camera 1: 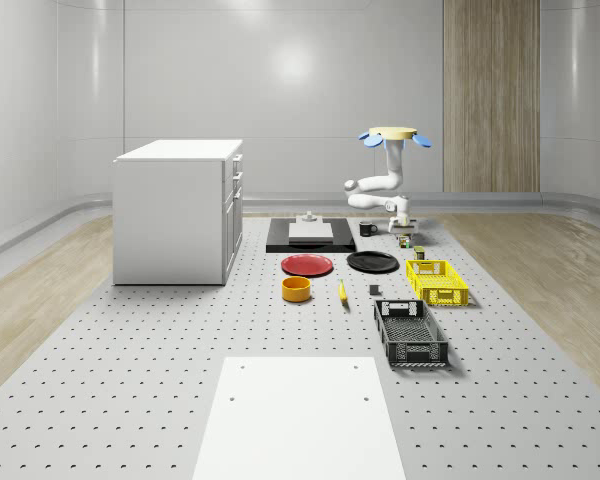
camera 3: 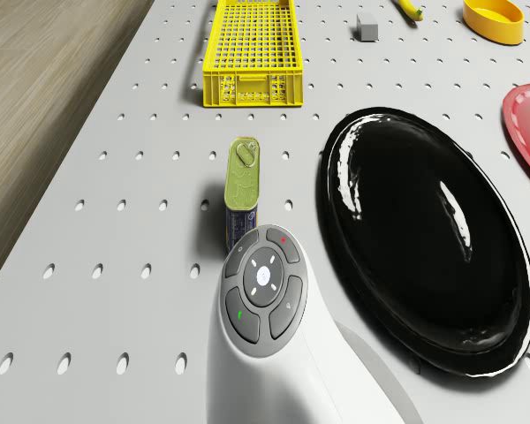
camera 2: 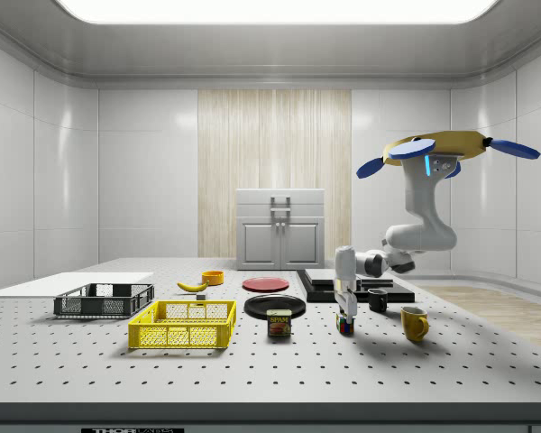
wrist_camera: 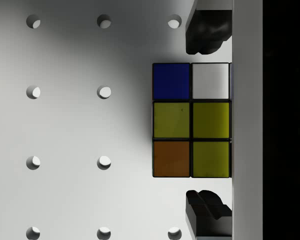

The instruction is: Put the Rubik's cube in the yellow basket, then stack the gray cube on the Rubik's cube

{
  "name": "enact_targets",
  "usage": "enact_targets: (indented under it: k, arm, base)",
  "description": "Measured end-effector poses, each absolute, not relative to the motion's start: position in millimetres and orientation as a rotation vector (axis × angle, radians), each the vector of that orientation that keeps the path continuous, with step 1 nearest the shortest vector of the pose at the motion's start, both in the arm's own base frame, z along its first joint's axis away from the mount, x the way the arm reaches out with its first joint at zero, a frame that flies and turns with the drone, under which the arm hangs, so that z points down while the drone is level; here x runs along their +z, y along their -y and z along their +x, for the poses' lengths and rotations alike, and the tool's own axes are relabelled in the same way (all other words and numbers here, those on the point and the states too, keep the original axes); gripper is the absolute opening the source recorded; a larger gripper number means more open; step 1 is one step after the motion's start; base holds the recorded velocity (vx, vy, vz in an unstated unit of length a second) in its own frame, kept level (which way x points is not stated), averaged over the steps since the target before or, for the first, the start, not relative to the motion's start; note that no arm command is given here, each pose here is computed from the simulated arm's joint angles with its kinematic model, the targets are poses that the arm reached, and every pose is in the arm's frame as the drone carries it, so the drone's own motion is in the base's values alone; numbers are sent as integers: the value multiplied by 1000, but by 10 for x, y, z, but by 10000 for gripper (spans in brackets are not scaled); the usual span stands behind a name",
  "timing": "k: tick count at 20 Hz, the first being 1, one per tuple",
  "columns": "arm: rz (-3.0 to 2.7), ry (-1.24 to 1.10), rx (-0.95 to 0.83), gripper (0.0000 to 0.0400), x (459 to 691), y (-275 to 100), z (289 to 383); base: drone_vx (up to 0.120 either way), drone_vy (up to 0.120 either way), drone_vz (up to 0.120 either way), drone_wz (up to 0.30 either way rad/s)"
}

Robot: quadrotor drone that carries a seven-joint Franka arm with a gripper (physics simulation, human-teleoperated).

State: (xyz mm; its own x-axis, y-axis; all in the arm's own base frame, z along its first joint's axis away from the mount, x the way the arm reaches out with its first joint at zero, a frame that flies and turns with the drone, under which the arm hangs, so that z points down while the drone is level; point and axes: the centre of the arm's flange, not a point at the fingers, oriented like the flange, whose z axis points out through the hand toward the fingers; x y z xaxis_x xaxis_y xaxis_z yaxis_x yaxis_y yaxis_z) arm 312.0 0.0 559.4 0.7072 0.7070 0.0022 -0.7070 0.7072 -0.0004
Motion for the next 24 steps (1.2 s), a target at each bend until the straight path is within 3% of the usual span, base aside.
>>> enact_targets:
  k: [4, 10, 17, 24]
  arm:
    - [0, 2, 785, 394, 5660, 0, 3136]
    - [0, 2, 785, 340, 5696, 0, 3145]
    - [0, 2, 785, 328, 5627, 0, 3147]
    - [1, 2, 785, 325, 5436, 0, 3147]
  base:
    - [0, 0, 0, 0]
    - [0, 0, 0, 0]
    - [0, 0, 0, 0]
    - [0, 0, 109, 0]
